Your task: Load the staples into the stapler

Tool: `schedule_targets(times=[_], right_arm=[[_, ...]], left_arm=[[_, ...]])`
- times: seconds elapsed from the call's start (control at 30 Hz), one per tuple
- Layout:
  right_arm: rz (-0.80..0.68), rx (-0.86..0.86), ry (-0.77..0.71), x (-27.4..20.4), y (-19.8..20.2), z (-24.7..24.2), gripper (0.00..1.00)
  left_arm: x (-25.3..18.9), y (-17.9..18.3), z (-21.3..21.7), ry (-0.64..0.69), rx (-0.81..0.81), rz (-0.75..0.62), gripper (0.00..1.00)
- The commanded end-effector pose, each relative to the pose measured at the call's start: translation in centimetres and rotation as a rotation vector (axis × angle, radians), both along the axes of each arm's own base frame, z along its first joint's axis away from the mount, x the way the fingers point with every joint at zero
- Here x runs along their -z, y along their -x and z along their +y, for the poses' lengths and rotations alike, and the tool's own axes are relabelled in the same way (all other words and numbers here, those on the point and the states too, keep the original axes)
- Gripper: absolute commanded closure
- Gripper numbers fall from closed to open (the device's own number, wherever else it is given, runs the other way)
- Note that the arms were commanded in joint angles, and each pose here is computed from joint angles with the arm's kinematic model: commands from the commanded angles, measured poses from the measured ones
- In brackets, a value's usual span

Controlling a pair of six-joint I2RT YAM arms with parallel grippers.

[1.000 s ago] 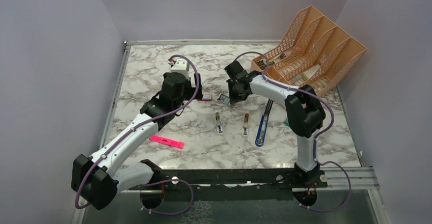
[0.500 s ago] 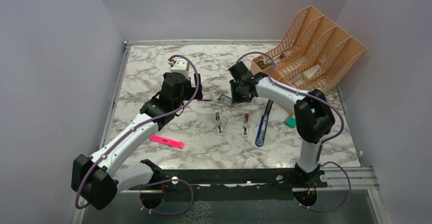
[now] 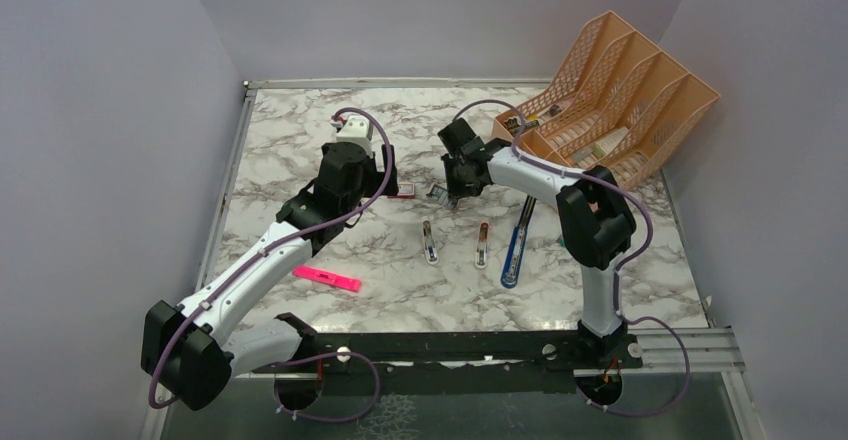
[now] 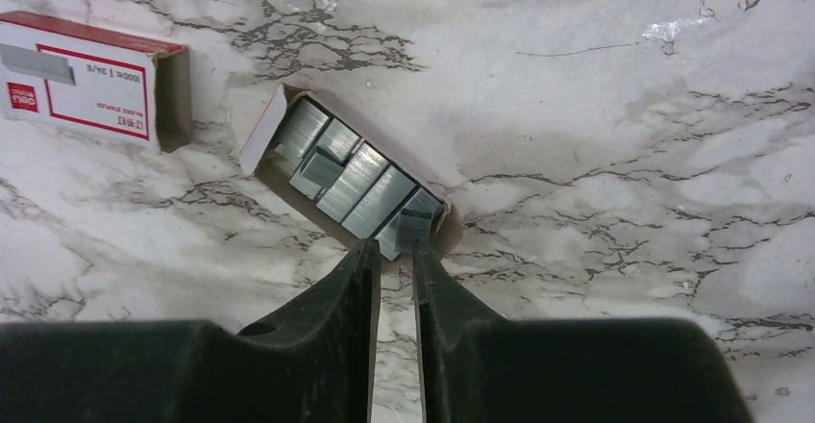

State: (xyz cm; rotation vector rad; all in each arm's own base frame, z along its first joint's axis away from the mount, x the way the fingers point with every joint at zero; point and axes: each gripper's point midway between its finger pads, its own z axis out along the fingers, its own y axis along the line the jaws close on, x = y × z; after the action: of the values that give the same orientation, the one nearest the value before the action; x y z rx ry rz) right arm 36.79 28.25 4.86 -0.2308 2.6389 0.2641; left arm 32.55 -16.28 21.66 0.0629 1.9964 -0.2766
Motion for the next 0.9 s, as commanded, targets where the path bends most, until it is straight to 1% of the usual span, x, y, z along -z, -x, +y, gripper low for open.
schedule_targets(times=[0.0,0.43,0.87], right_arm=[[-0.022,0.021,0.031,0.3,-0.8,0.0,0.74],[-0.005,0.044,0.077,1.8,-0.9,-0.7,0.68],[0.033,0.028,0.036,2.1,-0.1,0.0,0.71]], left_arm=[[-0.6,-0.3,-0.1,0.016,-0.004,-0.019,0.11],[-0.6,-0.3,-0.1,0.021,-0.005,-0.020,0.11],[-0.7,-0.2,0.0,0.024,-0.006,-0.023,0.11]])
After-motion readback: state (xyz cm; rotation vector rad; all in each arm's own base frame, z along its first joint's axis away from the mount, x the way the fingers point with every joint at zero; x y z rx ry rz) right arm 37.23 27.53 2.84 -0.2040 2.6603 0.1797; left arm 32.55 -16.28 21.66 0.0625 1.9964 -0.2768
